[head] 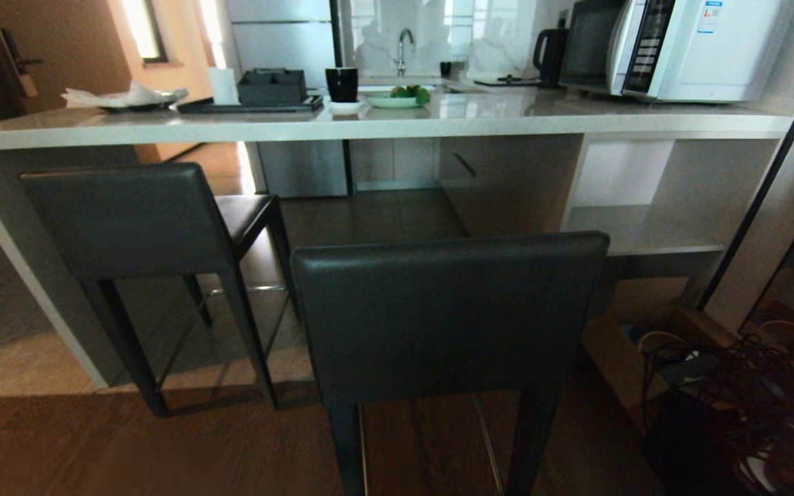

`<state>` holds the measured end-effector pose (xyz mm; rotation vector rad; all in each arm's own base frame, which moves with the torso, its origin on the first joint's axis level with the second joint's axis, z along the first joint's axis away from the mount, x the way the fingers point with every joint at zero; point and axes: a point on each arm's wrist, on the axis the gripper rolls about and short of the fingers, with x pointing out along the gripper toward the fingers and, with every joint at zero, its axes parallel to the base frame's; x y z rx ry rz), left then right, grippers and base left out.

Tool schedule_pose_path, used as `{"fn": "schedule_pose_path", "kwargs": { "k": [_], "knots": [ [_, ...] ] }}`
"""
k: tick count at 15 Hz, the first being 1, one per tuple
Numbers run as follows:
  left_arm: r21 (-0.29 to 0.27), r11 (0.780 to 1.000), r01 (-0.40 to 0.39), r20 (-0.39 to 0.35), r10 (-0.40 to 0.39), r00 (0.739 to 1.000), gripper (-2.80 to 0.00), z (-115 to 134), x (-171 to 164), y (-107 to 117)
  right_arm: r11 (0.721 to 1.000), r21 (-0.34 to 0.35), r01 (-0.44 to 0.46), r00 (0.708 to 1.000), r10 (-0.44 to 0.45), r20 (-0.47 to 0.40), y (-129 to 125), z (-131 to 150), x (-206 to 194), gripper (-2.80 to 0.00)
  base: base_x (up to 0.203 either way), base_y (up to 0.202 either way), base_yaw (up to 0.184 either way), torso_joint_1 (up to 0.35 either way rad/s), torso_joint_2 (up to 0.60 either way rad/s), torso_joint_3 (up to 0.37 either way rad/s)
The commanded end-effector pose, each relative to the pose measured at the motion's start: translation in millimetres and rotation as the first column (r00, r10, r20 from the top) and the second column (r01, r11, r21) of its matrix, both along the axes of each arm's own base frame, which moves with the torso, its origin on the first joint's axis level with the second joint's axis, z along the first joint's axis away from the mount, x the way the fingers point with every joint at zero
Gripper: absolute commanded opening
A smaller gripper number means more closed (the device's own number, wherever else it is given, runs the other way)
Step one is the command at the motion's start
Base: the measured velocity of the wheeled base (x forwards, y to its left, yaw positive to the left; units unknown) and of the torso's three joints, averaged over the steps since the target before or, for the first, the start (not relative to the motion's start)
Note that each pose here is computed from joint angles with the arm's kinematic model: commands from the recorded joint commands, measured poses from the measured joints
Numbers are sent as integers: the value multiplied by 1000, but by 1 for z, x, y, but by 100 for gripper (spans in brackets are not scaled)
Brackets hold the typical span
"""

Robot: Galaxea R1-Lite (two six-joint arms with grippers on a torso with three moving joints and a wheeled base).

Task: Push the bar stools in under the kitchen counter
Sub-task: Pull the gray chair out from under the dining table

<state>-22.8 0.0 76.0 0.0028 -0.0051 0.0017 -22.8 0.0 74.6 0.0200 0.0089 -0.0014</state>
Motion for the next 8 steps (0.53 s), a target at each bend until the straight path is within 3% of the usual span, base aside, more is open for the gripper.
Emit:
{"fn": "schedule_pose_path", "kwargs": {
  "k": [1,8],
  "knots": [
    [0,1000,0,1,0,1000,-280,0,0,0,1000,0,-1,1000,1,-2,0,0,0,-280,0,0,0,0,0,0],
    [0,1000,0,-1,0,1000,-280,0,0,0,1000,0,2,1000,-2,-2,0,0,0,-280,0,0,0,0,0,0]
  ]
}}
